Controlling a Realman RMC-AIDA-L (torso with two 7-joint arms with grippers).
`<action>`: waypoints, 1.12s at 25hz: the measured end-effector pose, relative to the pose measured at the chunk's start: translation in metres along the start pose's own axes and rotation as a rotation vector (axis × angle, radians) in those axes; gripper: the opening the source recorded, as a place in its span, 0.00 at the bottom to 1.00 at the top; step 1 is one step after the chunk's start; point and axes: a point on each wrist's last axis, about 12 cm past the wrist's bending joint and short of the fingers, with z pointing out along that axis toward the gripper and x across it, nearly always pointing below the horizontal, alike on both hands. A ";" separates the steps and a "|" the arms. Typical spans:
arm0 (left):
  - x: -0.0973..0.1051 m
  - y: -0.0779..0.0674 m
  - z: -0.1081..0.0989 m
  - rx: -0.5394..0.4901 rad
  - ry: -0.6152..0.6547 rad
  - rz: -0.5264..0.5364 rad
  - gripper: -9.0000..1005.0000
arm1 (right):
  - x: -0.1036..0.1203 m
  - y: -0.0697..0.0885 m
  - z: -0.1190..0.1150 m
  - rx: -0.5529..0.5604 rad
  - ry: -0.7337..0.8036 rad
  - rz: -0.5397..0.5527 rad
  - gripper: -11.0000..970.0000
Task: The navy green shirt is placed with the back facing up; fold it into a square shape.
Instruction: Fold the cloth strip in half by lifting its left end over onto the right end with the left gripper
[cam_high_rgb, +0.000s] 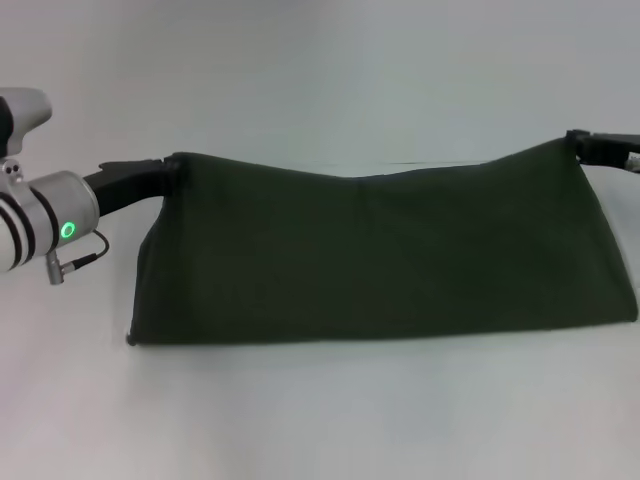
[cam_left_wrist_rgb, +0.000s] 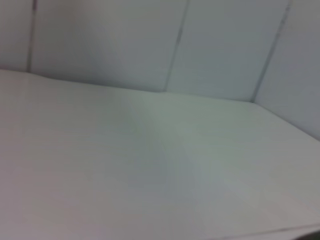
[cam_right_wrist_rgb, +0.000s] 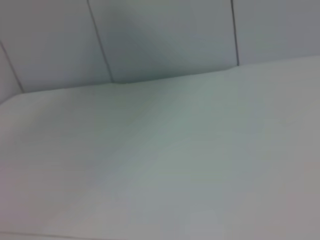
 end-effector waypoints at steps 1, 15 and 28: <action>-0.002 -0.001 0.002 -0.010 -0.009 -0.001 0.01 | -0.002 0.001 0.002 0.007 -0.003 -0.006 0.02; -0.011 0.003 0.005 -0.071 -0.062 -0.023 0.01 | -0.010 0.005 0.012 0.058 -0.013 -0.036 0.02; -0.006 0.002 0.008 -0.084 -0.070 -0.028 0.01 | -0.004 0.008 0.016 0.069 -0.029 -0.041 0.02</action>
